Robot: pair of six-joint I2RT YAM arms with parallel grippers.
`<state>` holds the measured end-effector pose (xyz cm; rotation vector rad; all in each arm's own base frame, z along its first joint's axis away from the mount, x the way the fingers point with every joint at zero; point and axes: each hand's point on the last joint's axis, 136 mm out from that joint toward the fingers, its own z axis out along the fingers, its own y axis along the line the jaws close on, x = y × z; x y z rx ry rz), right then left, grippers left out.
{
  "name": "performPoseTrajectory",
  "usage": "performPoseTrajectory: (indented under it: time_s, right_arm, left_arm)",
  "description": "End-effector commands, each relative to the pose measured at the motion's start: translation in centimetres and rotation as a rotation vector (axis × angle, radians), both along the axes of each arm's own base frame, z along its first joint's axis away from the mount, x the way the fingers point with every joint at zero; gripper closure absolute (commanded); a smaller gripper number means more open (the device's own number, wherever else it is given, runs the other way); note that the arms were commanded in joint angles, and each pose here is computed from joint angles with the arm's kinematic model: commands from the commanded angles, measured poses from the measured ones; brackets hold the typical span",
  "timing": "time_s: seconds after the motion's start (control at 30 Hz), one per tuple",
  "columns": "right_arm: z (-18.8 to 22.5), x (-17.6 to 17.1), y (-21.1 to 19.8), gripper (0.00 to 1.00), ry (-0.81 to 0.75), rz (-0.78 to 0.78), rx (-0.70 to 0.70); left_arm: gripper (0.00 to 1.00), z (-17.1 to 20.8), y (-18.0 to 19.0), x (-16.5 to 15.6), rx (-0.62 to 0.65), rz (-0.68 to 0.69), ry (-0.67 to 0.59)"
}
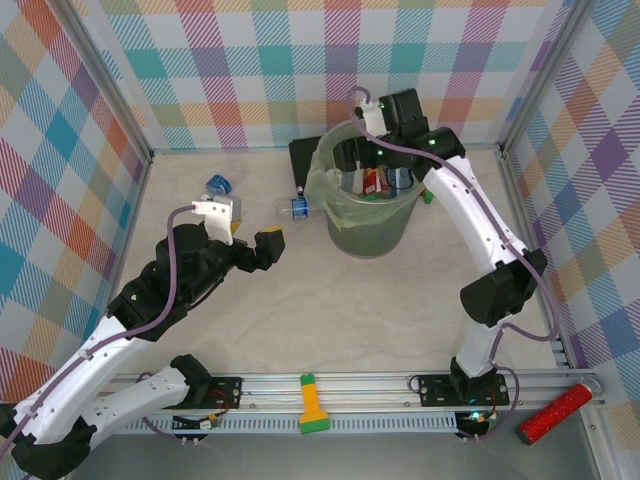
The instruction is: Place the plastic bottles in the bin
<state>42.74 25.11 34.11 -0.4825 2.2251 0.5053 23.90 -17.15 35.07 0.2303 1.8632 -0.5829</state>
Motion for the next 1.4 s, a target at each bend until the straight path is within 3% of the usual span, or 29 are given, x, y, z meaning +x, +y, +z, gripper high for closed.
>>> performPoseTrajectory:
  time_s: [0.0,0.2,0.27,0.67,0.8,1.07,1.17,1.37]
  right_arm:
    - [2.9,0.8,-1.1,0.27,-0.083,-0.048,0.004]
    - [-0.1,2.7,-1.0,0.49,-0.015,-0.057,-0.043]
    - [-1.1,2.5,-0.7,0.52,0.018,-0.04,-0.042]
    - [-4.5,0.4,-0.9,0.51,0.092,-0.011,-0.06]
    - [-3.0,0.2,-1.4,0.46,0.049,-0.032,-0.047]
    - [1.7,-1.3,-2.1,0.23,-0.052,-0.047,0.033]
    - [3.2,-2.5,-2.4,0.01,-0.083,-0.045,0.078]
    - [5.3,-5.6,-3.1,0.01,-0.115,-0.039,0.177]
  left_arm:
    - [0.0,0.0,0.0,0.0,-0.012,0.006,0.0]
    - [0.0,0.0,0.2,-0.2,-0.011,0.011,0.004]
    - [0.0,0.0,0.4,-0.3,-0.008,0.016,0.002]
    - [0.0,-1.9,0.2,0.5,0.013,0.045,0.047]
    - [0.01,-2.5,0.3,0.9,0.023,0.062,0.061]
    - [0.01,-5.3,0.8,2.9,0.084,0.173,0.126]
    - [0.01,-6.6,0.4,3.8,0.121,0.19,0.148]
    - [0.01,-9.0,0.5,6.3,0.146,0.247,0.198]
